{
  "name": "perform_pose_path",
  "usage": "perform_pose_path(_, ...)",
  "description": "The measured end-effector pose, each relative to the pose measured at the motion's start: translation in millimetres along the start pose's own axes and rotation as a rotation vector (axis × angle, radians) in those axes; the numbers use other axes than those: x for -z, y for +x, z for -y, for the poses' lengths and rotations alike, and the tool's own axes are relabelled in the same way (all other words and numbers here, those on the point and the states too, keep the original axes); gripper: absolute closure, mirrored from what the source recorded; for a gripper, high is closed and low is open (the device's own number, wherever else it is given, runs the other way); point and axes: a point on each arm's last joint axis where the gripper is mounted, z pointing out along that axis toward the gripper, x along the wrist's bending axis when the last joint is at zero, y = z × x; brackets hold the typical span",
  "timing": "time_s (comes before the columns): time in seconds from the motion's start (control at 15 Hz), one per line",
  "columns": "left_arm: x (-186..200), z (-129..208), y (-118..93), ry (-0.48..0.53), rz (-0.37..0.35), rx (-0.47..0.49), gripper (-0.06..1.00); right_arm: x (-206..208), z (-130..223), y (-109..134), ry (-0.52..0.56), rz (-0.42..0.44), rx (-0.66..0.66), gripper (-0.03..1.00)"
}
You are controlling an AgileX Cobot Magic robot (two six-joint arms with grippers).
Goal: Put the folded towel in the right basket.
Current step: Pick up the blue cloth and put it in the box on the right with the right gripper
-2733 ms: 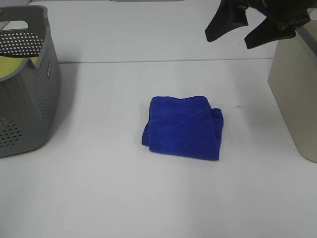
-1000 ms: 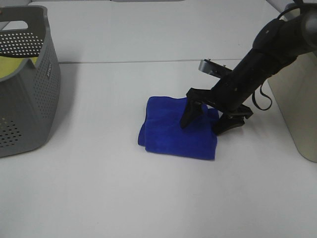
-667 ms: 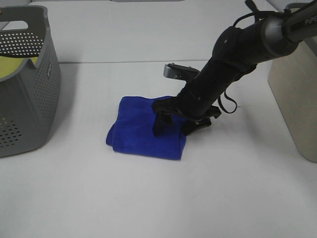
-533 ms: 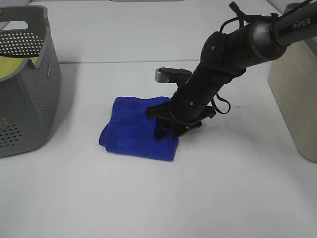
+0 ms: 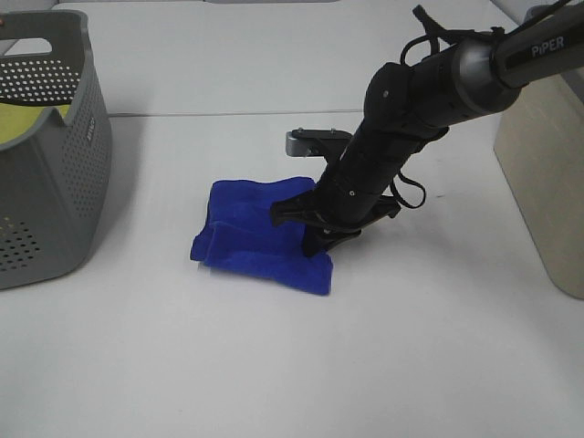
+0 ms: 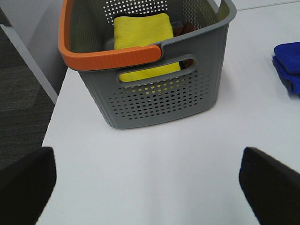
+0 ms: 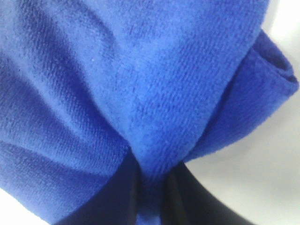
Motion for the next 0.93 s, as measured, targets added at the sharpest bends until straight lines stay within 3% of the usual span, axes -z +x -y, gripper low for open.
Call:
perform_pose_path(0.27,0,0,0,0.000,0.000,0.000,-0.04,22,7,4,0.059,0.014,0.063,0.85)
perform_pose_path(0.47,0,0,0,0.000,0.000,0.000,-0.04,49,5,9,0.032,0.023,0.100,0.85)
perform_pose_path(0.8,0,0,0,0.000,0.000,0.000,-0.04,157,0,25,-0.189,0.086,0.224,0.85)
perform_pose_path(0.87,0,0,0,0.000,0.000,0.000,-0.04,191,4,18,-0.245,0.107,0.217,0.85)
perform_pose_path(0.93,0,0,0,0.000,0.000,0.000,-0.04,191,4,18,-0.245,0.107,0.217,0.85)
